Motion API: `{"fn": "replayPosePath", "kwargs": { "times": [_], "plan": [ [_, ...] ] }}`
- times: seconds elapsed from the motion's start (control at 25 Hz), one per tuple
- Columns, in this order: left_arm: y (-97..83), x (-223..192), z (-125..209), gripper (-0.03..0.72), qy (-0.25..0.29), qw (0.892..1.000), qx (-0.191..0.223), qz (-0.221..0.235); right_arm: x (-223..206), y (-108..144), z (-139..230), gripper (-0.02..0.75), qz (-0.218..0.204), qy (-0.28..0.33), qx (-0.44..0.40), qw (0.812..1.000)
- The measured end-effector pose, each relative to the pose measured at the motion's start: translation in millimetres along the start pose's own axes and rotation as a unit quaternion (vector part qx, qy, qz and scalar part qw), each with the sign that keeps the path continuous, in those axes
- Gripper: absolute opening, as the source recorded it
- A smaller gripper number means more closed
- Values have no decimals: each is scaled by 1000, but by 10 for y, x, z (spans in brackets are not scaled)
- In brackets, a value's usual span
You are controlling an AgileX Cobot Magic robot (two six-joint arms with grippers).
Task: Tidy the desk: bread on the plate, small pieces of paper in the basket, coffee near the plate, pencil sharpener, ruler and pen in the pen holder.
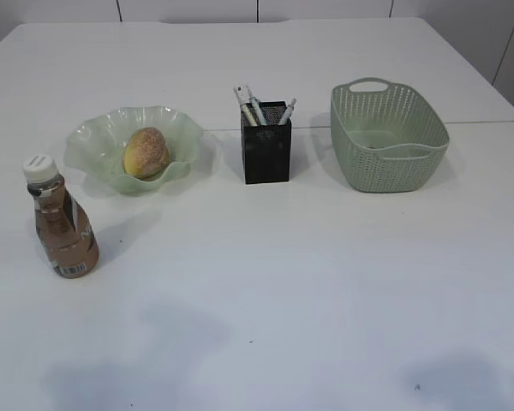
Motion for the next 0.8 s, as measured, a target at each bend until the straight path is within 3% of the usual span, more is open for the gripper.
{"fn": "replayPosePath", "kwargs": {
  "times": [0.28, 0.6, 0.8],
  "plan": [
    [1, 180, 150, 265, -56, 998, -3, 4, 167, -37, 214, 386, 2, -5, -3, 1000],
    [4, -14, 502, 265, -45, 999, 3, 20, 338, -19, 376, 386, -24, -61, -17, 998],
    [-4, 35, 571, 265, -70, 997, 3, 27, 349, -5, 497, 386, -32, -81, -23, 996]
  ]
}}
Point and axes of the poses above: a point on each arm's last joint axis where the gripper is mounted, x pointing back along that axis away from the gripper, y along the wrist's bending axis when the last joint is at zero, z = x × y, the point moved 1 cm from there along -x, pointing out along that axis toward the gripper, and after that the axes turned 2 degrees about x, right-handed, at the moved point
